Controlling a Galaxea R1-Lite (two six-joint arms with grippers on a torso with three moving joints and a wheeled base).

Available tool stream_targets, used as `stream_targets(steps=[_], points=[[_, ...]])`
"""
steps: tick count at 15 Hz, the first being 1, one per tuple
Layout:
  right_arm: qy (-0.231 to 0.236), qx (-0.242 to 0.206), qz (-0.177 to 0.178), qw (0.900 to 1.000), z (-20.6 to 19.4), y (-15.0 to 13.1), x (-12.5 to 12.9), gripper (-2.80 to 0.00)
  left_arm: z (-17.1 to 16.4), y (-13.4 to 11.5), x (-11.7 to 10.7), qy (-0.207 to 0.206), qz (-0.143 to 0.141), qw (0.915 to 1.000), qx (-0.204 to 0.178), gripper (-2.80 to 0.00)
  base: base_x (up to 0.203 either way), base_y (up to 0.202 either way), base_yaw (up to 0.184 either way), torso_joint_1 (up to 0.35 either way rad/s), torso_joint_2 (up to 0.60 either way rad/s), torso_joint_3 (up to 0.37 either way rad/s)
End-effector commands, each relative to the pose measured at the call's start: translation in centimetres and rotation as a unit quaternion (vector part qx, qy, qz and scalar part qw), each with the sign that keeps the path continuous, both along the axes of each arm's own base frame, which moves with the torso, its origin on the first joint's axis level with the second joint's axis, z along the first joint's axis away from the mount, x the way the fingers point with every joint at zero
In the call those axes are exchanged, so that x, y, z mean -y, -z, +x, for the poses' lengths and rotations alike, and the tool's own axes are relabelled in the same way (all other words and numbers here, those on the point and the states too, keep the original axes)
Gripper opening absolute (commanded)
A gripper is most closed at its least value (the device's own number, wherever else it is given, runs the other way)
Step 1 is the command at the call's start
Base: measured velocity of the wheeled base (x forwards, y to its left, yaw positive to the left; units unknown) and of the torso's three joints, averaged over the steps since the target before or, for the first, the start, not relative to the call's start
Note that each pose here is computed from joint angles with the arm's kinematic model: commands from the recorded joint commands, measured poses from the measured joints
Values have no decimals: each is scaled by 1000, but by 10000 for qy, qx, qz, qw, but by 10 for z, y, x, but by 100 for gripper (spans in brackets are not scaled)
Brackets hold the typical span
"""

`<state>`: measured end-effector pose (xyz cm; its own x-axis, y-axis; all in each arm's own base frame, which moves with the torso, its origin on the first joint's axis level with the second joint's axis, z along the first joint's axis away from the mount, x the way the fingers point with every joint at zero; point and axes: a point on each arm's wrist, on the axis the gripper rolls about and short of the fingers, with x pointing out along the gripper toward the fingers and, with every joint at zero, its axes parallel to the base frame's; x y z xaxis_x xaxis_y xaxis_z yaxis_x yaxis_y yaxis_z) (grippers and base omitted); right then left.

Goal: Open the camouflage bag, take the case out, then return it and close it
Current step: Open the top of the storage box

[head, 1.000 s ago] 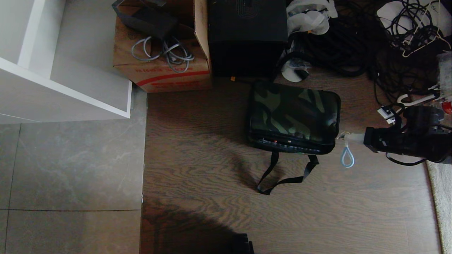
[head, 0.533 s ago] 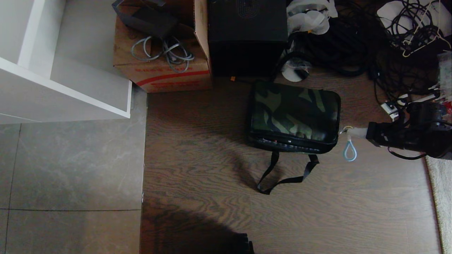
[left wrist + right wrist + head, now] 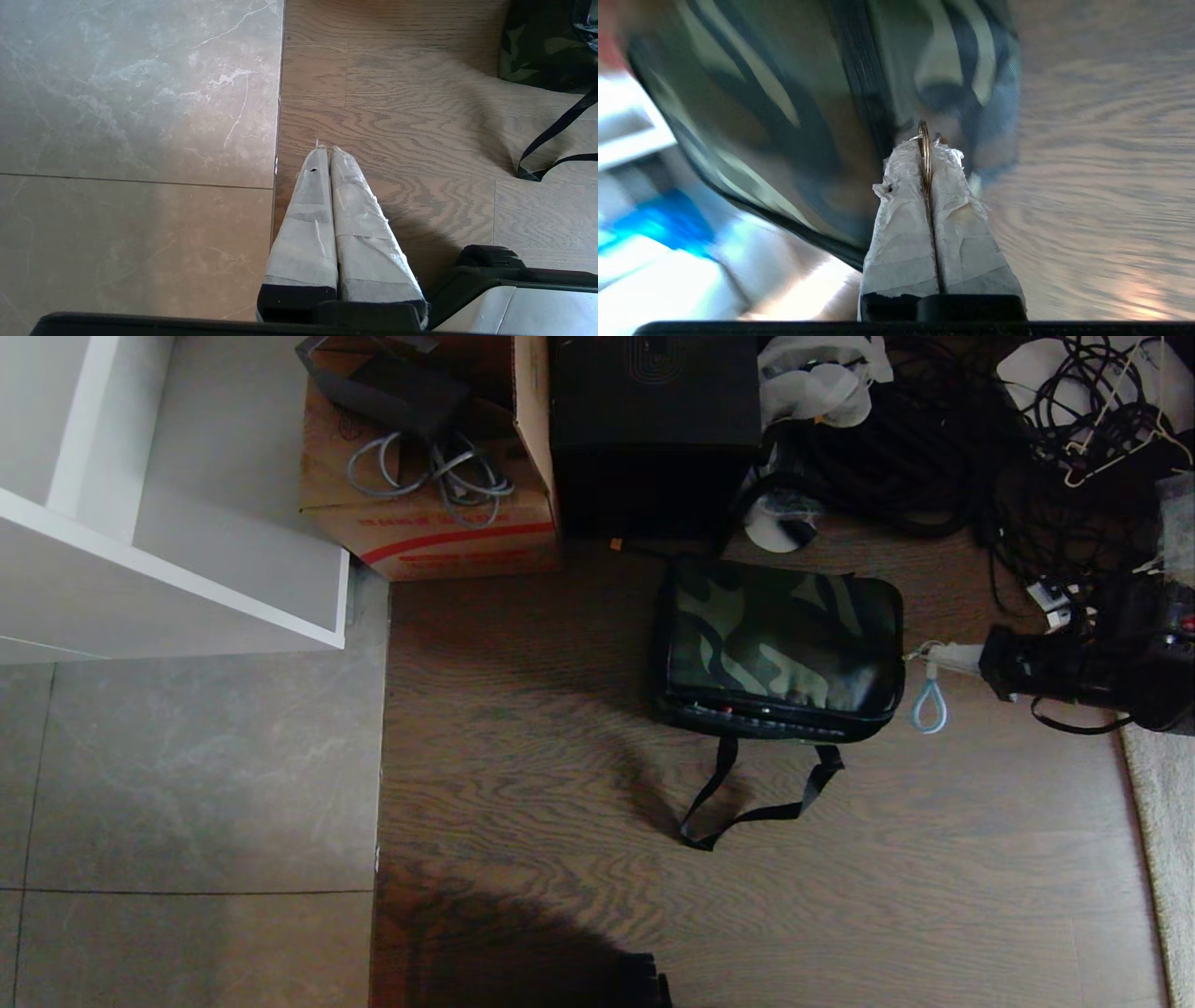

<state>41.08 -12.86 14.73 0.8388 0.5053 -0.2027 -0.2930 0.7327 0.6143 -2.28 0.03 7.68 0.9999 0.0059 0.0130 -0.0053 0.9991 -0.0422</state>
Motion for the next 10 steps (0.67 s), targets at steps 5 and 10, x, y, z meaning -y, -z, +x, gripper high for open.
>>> stream_targets(steps=[5,10], points=[[-4,-77,446,9990,8,-13,-8,-280,0,0,0,-1,-4,10000,3,-280,0,0,0,0,0,0],[49,31,620,9981,18,-23,-4,-280,0,0,0,-1,-4,10000,-4,-280,0,0,0,0,0,0]])
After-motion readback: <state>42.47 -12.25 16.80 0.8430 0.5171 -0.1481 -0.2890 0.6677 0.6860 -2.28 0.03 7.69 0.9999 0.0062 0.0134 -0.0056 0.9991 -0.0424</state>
